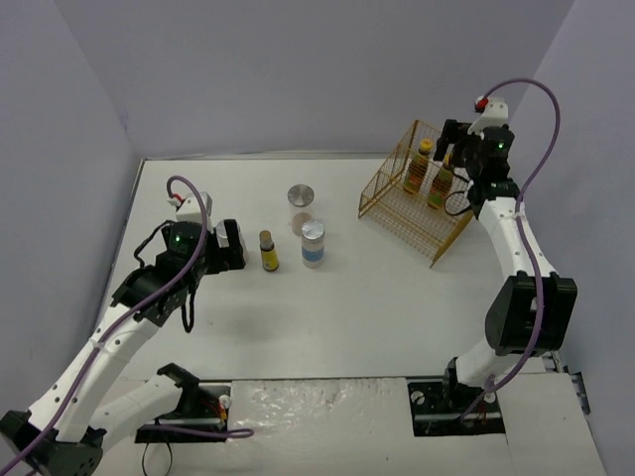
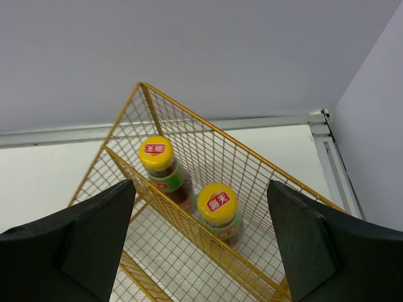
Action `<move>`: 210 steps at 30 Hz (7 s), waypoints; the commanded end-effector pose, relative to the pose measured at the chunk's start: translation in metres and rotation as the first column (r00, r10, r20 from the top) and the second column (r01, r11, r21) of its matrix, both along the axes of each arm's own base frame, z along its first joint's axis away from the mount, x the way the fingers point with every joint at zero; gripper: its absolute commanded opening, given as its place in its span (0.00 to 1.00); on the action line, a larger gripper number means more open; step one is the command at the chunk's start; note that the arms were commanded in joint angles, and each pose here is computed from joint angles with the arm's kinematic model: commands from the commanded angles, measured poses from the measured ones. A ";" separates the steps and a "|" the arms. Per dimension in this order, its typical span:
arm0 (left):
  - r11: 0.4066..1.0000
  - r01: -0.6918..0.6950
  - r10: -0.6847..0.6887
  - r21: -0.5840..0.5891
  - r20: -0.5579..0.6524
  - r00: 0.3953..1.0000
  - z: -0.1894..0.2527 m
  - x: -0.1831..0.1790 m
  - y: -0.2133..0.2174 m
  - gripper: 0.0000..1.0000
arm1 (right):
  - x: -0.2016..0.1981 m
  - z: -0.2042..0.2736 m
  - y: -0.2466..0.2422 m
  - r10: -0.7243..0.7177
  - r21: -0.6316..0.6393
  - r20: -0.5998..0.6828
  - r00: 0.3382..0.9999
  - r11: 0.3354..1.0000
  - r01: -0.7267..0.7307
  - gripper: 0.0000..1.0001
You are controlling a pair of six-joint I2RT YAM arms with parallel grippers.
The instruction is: Organize the condiment bottles
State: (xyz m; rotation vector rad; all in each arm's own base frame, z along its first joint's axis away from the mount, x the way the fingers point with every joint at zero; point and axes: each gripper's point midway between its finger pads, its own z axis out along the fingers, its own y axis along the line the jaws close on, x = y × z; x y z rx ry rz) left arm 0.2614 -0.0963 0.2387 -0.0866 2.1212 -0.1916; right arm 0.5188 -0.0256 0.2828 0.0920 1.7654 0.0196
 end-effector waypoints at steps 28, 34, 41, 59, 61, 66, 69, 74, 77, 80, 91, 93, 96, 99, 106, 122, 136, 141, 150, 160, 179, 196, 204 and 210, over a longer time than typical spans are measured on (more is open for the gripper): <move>0.997 -0.065 0.065 0.036 0.009 0.998 0.014 -0.002 0.018 0.97 | -0.139 -0.094 0.353 0.633 0.024 -0.148 0.760 0.771 -0.637 0.97; 0.997 -0.064 0.064 0.039 0.001 0.998 0.009 -0.001 0.017 0.97 | -0.142 -0.121 0.353 0.631 0.031 -0.197 0.750 0.769 -0.639 0.91; 0.998 -0.056 0.056 0.036 0.005 0.998 0.010 0.004 0.013 0.97 | -0.148 -0.141 0.353 0.641 0.042 -0.239 0.729 0.757 -0.652 0.77; 0.998 -0.049 0.049 0.031 0.005 0.999 0.008 0.005 0.011 0.97 | -0.144 0.006 0.292 0.565 -0.020 0.022 0.825 0.825 -0.565 0.00; 0.998 -0.047 0.047 0.031 0.004 0.999 0.008 0.004 0.011 0.97 | -0.139 0.037 0.270 0.525 -0.014 0.076 0.848 0.850 -0.526 0.00; 0.999 -0.043 0.043 0.025 0.007 0.999 0.008 0.005 0.010 0.97 | -0.105 0.080 0.200 0.334 -0.035 0.148 0.931 0.942 -0.333 0.00; 0.999 -0.036 0.036 0.017 0.006 0.999 0.008 0.005 0.008 0.97 | -0.082 0.095 0.162 0.227 -0.041 0.177 0.958 0.974 -0.223 0.00; 0.999 -0.036 0.035 0.011 0.013 0.999 0.009 0.003 0.008 0.97 | -0.048 0.098 0.119 0.100 -0.024 0.207 0.973 0.995 -0.097 0.00; 0.999 -0.033 0.033 0.006 0.013 0.999 0.008 0.001 0.009 0.97 | -0.029 0.092 0.103 0.070 -0.005 0.207 0.976 0.997 -0.070 0.00; 0.999 -0.033 0.033 0.004 0.010 0.999 0.007 0.000 0.008 0.97 | -0.015 0.078 0.096 0.054 0.007 0.185 0.981 0.998 -0.057 0.00; 0.999 -0.033 0.033 -0.004 0.004 0.999 0.004 -0.001 0.008 0.97 | 0.016 0.002 0.096 0.075 0.032 0.068 0.995 0.997 -0.077 0.00; 0.999 -0.034 0.034 -0.008 0.001 0.999 0.003 -0.001 0.007 0.97 | 0.019 -0.011 0.100 0.089 0.039 0.043 0.995 0.995 -0.091 0.02; 0.999 -0.035 0.035 -0.011 -0.003 0.999 0.001 0.000 0.006 0.97 | 0.023 -0.033 0.105 0.111 0.047 -0.005 0.994 0.993 -0.110 0.14; 0.999 -0.036 0.036 -0.011 -0.006 0.999 0.000 0.002 0.005 0.97 | 0.025 -0.045 0.108 0.125 0.052 -0.033 0.992 0.991 -0.123 0.27; 0.999 -0.028 0.028 -0.021 -0.009 1.000 -0.002 0.005 0.001 0.97 | 0.027 -0.059 0.111 0.143 0.054 -0.066 0.988 0.989 -0.139 0.57; 0.999 -0.031 0.031 -0.018 -0.008 0.999 -0.002 0.007 0.001 0.97 | 0.004 -0.003 0.134 0.268 0.025 -0.010 0.963 0.963 -0.268 0.83; 1.000 -0.020 0.020 -0.017 -0.014 1.000 0.000 0.008 -0.002 0.97 | -0.060 0.020 0.274 0.611 -0.028 -0.003 0.791 0.791 -0.611 0.98; 1.000 -0.023 0.022 -0.019 -0.014 1.000 0.000 0.007 -0.001 0.97 | -0.071 -0.008 0.318 0.692 -0.020 -0.050 0.720 0.720 -0.694 1.00; 0.999 -0.034 0.034 -0.005 -0.009 0.999 0.004 0.001 0.006 0.97 | -0.065 -0.057 0.373 0.756 -0.015 -0.104 0.647 0.649 -0.761 1.00; 0.999 -0.042 0.042 -0.005 -0.021 0.999 0.002 -0.009 0.011 0.97 | -0.048 -0.102 0.384 0.714 -0.008 -0.144 0.685 0.692 -0.722 1.00; 0.999 -0.038 0.039 0.003 -0.023 0.999 0.001 -0.008 0.012 0.97 | -0.031 -0.133 0.388 0.673 0.027 -0.097 0.733 0.738 -0.674 0.87; 1.000 -0.026 0.026 0.010 -0.025 0.999 -0.003 -0.003 0.008 0.97 | -0.043 -0.095 0.373 0.663 -0.010 -0.011 0.748 0.748 -0.663 0.14; 1.000 -0.022 0.022 0.013 -0.015 1.000 0.000 0.002 0.006 0.97 | -0.072 -0.019 0.336 0.620 -0.026 0.063 0.782 0.784 -0.620 0.00; 1.000 -0.021 0.021 0.009 -0.003 1.000 0.006 0.007 0.003 0.97 | -0.089 0.044 0.265 0.475 -0.008 0.124 0.871 0.878 -0.478 0.00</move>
